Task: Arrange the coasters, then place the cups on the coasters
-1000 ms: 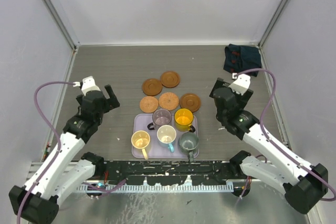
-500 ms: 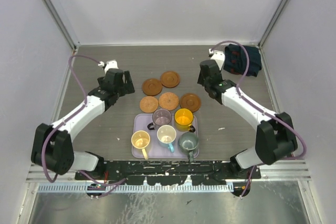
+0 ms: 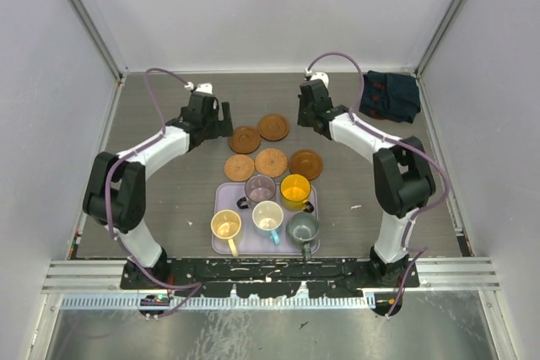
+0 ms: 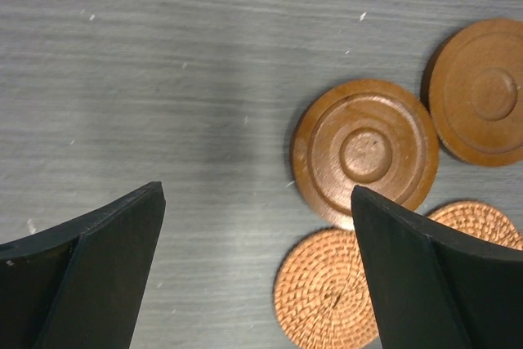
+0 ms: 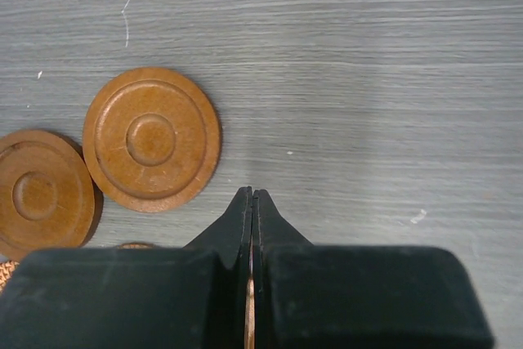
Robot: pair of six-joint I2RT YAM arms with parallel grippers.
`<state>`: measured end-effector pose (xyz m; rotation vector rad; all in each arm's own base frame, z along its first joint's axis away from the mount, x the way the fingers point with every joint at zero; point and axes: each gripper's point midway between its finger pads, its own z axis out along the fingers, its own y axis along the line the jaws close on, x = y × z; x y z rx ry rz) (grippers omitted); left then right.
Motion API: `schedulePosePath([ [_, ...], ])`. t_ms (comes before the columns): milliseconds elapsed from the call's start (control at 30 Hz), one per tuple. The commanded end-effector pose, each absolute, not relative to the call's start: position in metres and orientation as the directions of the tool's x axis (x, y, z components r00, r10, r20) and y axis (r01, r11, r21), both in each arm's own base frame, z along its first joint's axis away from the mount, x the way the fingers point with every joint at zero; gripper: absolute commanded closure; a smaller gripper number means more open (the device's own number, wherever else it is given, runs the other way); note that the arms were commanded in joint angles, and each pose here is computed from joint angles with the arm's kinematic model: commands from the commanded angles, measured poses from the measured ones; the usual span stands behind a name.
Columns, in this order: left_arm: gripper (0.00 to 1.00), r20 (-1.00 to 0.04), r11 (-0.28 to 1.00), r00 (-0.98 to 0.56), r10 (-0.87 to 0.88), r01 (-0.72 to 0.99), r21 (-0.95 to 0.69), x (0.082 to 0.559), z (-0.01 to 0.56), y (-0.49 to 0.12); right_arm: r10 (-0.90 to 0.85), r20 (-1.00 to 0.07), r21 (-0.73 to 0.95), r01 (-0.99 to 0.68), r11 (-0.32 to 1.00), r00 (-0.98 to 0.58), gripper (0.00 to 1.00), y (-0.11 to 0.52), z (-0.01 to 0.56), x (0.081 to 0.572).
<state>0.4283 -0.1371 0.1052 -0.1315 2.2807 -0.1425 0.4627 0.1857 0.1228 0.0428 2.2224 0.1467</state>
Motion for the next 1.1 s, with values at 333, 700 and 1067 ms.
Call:
schedulePosePath([
  [333, 0.02, -0.759, 0.982, -0.644, -0.097, 0.063, -0.179, 0.477, 0.108, -0.169, 0.054, -0.759, 0.276, -0.245, 0.929, -0.649, 0.99, 0.251, 0.12, 0.488],
  [700, 0.02, -0.736, 0.961, -0.664, -0.132, 0.095, -0.258, 0.47, 0.117, -0.183, 0.025, -0.754, 0.297, -0.307, 0.904, -0.656, 0.99, 0.274, 0.117, 0.486],
  [1067, 0.01, -0.702, 0.951, -0.703, -0.113, 0.13, -0.282, 0.472, 0.096, -0.202, -0.019, -0.737, 0.292, -0.345, 0.892, -0.675, 0.99, 0.3, 0.101, 0.482],
])
